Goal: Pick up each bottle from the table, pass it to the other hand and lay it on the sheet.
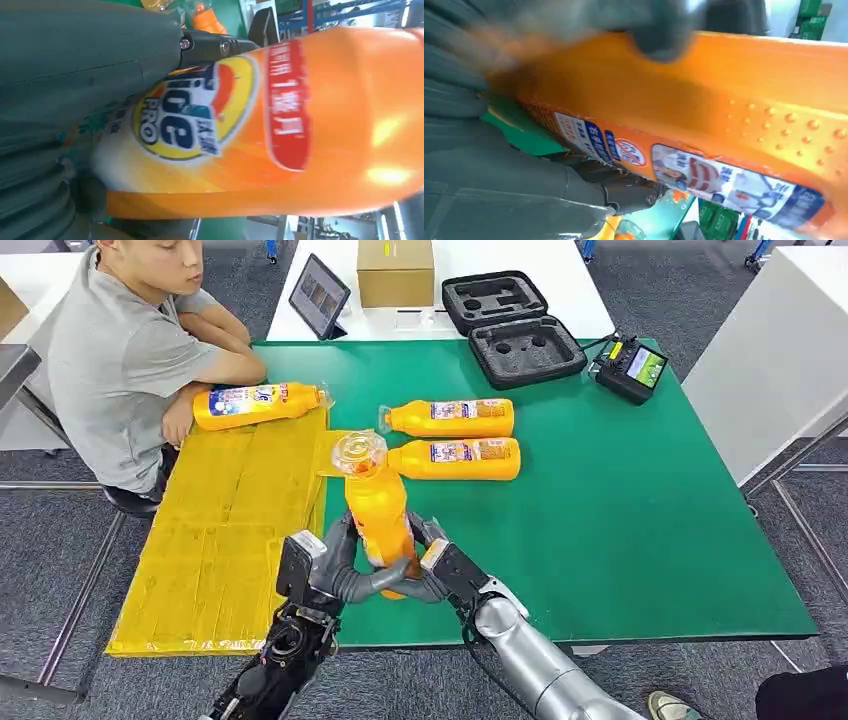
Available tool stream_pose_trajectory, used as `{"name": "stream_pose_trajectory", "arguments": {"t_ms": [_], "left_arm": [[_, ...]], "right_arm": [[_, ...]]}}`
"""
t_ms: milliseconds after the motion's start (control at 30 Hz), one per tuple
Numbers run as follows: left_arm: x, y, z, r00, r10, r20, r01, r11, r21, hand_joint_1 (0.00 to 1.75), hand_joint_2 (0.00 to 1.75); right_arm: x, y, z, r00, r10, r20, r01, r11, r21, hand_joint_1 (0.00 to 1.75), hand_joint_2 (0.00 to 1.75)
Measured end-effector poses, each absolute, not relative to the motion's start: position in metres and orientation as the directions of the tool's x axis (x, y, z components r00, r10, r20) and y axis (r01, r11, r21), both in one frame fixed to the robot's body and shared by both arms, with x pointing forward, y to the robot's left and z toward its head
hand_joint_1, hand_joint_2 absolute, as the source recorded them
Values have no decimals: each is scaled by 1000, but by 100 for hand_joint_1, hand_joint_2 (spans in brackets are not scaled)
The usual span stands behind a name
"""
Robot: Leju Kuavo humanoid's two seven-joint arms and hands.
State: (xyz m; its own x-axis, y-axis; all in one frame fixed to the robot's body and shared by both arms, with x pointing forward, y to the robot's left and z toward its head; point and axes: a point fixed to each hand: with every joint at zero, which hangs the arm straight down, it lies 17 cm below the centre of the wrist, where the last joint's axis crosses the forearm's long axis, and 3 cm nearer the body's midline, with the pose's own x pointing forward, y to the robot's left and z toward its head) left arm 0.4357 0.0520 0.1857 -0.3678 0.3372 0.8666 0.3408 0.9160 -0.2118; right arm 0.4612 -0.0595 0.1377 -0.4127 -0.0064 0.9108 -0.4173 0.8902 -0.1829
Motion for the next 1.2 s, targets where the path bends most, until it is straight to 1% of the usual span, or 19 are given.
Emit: {"name": "stream_pose_trajectory", "arguments": {"t_ms": [167,467,500,533,600,633,667,700,733,767,800,967,1067,1133,1200], "left_arm": [[437,54,181,-360,334,871,327,920,-218,0,175],[438,55,181,-359,336,871,323,920,-222,0,175],[438,55,181,-358,336,871,322,920,-222,45,175],[438,56,180,-358,335,872,319,921,-222,75,175],[438,56,179,-357,334,872,315,922,-224,14,175],[438,57,179,-359,333,872,310,924,-225,7,175],[439,57,179,-359,332,872,307,925,-226,19,175],[439,58,178,-357,334,872,305,924,-229,65,175],[439,58,178,-356,335,872,304,924,-232,154,175],[439,58,178,-355,336,872,303,924,-233,168,175],[439,59,177,-353,337,873,301,924,-236,175,175],[440,61,176,-356,334,873,288,928,-237,175,175],[441,63,176,-360,331,872,283,930,-236,175,175],[441,64,176,-360,330,872,278,931,-237,175,175],[442,65,176,-361,329,872,276,932,-237,175,175]], "right_arm": [[457,-51,136,-431,23,902,-423,878,-225,175,175],[454,-46,135,-438,30,899,-429,872,-238,175,175],[454,-46,135,-438,31,899,-429,871,-239,175,175],[454,-46,135,-439,33,898,-429,870,-242,175,175],[453,-45,135,-448,48,893,-423,869,-259,173,175],[453,-44,134,-453,59,890,-416,868,-269,175,175],[454,-44,134,-460,70,885,-409,868,-281,175,175],[454,-43,134,-468,86,880,-402,866,-299,175,175],[454,-42,133,-474,98,875,-398,863,-312,175,175],[455,-41,133,-479,109,871,-395,859,-325,175,175],[455,-40,132,-483,120,868,-394,855,-337,175,175],[455,-35,127,-481,140,865,-397,845,-357,171,175],[454,-33,124,-478,144,867,-401,842,-361,154,175],[454,-32,123,-475,145,868,-404,840,-362,148,175],[454,-31,122,-473,146,869,-406,839,-362,134,175]]}}
